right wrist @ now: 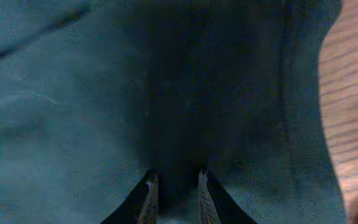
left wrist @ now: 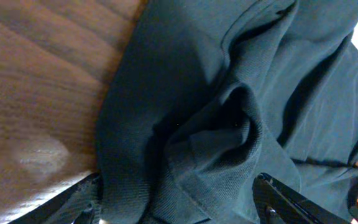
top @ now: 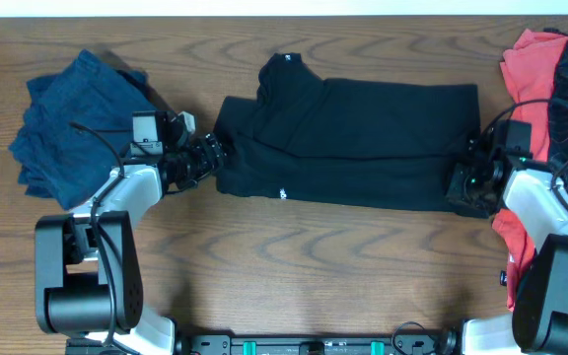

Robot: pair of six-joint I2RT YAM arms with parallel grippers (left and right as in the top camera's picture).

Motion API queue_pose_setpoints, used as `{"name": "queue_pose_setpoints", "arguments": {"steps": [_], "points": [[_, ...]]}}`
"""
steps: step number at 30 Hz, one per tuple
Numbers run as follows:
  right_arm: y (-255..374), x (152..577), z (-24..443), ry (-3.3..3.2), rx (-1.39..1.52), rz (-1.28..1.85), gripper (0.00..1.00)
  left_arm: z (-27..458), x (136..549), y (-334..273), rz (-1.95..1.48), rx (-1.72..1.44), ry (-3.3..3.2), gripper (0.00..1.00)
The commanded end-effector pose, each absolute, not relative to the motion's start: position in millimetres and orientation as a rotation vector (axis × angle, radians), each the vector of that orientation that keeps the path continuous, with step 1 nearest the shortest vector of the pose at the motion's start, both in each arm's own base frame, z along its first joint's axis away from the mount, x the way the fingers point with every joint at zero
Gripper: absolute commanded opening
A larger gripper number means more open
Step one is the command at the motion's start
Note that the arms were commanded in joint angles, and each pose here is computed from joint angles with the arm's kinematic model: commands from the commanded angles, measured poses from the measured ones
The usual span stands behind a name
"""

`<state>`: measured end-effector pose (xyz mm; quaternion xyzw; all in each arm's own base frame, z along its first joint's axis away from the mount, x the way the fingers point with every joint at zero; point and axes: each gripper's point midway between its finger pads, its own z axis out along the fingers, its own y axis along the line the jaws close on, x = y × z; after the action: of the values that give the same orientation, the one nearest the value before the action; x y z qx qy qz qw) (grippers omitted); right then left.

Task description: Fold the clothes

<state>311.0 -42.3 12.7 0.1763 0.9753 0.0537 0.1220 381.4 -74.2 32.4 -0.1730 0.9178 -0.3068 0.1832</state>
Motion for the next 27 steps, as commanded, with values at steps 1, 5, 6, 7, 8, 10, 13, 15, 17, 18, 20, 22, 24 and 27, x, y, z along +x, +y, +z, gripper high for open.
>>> {"name": "queue_pose_setpoints", "arguments": {"steps": [1, 5, 6, 7, 8, 10, 13, 15, 17, 18, 20, 22, 24, 27], "points": [[-41, 306, 5, 2.849, 0.523, 0.146, 0.21, 20, 380, -74, -0.846, -0.481, 2.616, 0.77], [-41, 304, 2, 2.849, 0.523, 0.146, 0.21, 8, 376, -74, -0.847, -0.501, 2.648, 0.65], [-41, 304, 2, 2.85, 0.523, 0.146, 0.21, 5, 376, -74, -0.847, -0.506, 2.655, 0.6], [-41, 303, 2, 2.85, 0.523, 0.145, 0.21, 4, 375, -74, -0.847, -0.509, 2.659, 0.49], [-42, 303, 2, 2.85, 0.524, 0.136, 0.21, 3, 374, -74, -0.847, -0.511, 2.663, 0.42], [-46, 302, 2, 2.851, 0.529, 0.1, 0.21, 3, 374, -74, -0.847, -0.513, 2.665, 0.25], [-49, 302, 1, 2.851, 0.532, 0.074, 0.22, 2, 371, -73, -0.846, -0.523, 2.674, 0.06], [-49, 302, 1, 2.851, 0.533, 0.072, 0.23, 1, 368, -70, -0.845, -0.545, 2.689, 0.06], [-49, 302, 1, 2.851, 0.533, 0.069, 0.23, -2, 362, -66, -0.842, -0.579, 2.711, 0.06], [-49, 302, 1, 2.851, 0.533, 0.069, 0.24, -3, 359, -63, -0.84, -0.598, 2.719, 0.06], [-50, 302, 1, 2.851, 0.535, 0.069, 0.23, -6, 352, -53, -0.831, -0.639, 2.741, 0.06], [-51, 301, 1, 2.851, 0.539, 0.067, 0.22, -6, 347, -45, -0.82, -0.646, 2.754, 0.06], [-53, 300, 1, 2.853, 0.552, 0.061, 0.22, -7, 342, -35, -0.811, -0.67, 2.763, 0.06], [-59, 296, 0, 2.86, 0.57, 0.033, 0.22, -6, 335, -21, -0.801, -0.706, 2.771, 0.06]]}}
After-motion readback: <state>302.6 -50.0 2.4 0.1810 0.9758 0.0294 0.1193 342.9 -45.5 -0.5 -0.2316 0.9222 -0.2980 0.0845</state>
